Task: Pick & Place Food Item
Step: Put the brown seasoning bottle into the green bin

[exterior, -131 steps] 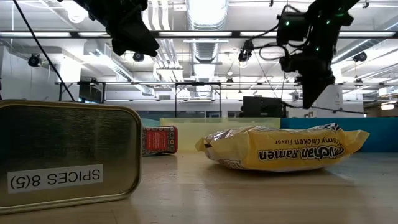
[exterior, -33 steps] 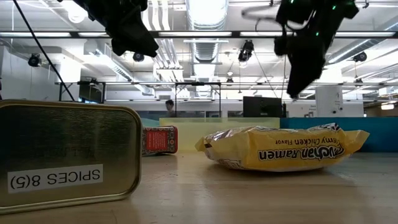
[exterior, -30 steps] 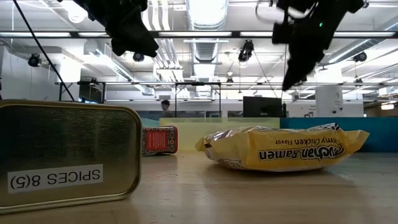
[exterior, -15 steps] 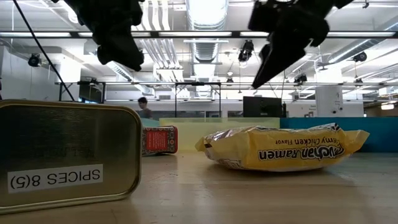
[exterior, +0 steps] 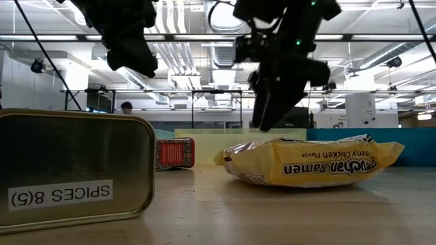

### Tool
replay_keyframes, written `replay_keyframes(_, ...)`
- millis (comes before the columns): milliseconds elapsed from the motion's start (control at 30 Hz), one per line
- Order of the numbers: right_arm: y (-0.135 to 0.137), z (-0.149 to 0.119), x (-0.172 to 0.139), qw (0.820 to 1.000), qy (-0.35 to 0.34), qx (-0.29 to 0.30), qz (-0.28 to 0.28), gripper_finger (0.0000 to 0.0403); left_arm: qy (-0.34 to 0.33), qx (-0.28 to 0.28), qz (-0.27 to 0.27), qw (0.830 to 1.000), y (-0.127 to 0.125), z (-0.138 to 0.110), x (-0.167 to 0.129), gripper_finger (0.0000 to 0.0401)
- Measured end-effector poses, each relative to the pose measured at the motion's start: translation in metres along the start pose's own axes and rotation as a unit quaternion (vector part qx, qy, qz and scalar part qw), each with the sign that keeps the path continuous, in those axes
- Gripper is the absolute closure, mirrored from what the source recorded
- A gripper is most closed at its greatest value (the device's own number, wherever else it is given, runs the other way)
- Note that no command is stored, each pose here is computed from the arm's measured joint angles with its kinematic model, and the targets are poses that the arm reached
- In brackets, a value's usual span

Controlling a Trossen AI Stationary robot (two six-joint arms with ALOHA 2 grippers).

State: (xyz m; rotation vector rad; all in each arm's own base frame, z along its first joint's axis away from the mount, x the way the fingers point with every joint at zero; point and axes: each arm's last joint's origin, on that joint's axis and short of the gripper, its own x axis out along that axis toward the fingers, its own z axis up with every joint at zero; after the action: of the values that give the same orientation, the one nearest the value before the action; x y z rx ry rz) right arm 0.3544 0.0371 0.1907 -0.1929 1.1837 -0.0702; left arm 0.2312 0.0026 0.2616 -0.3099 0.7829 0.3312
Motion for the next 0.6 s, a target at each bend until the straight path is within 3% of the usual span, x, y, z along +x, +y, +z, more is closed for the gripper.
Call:
replay_keyframes(367, -0.008, 0.001, 0.017, 1.0, 0.028, 0.005, -0.002, 0.0143, 0.003, 0.001, 0.002, 1.0, 0.0, -0.001, 0.0, 0.0252)
replay_keyframes(600, -0.021, -0.002, 0.025, 0.999, 0.018, 0.03, 0.026, 0.0143, 0.003, 0.001, 0.002, 1.0, 0.0, -0.001, 0.0, 0.0252)
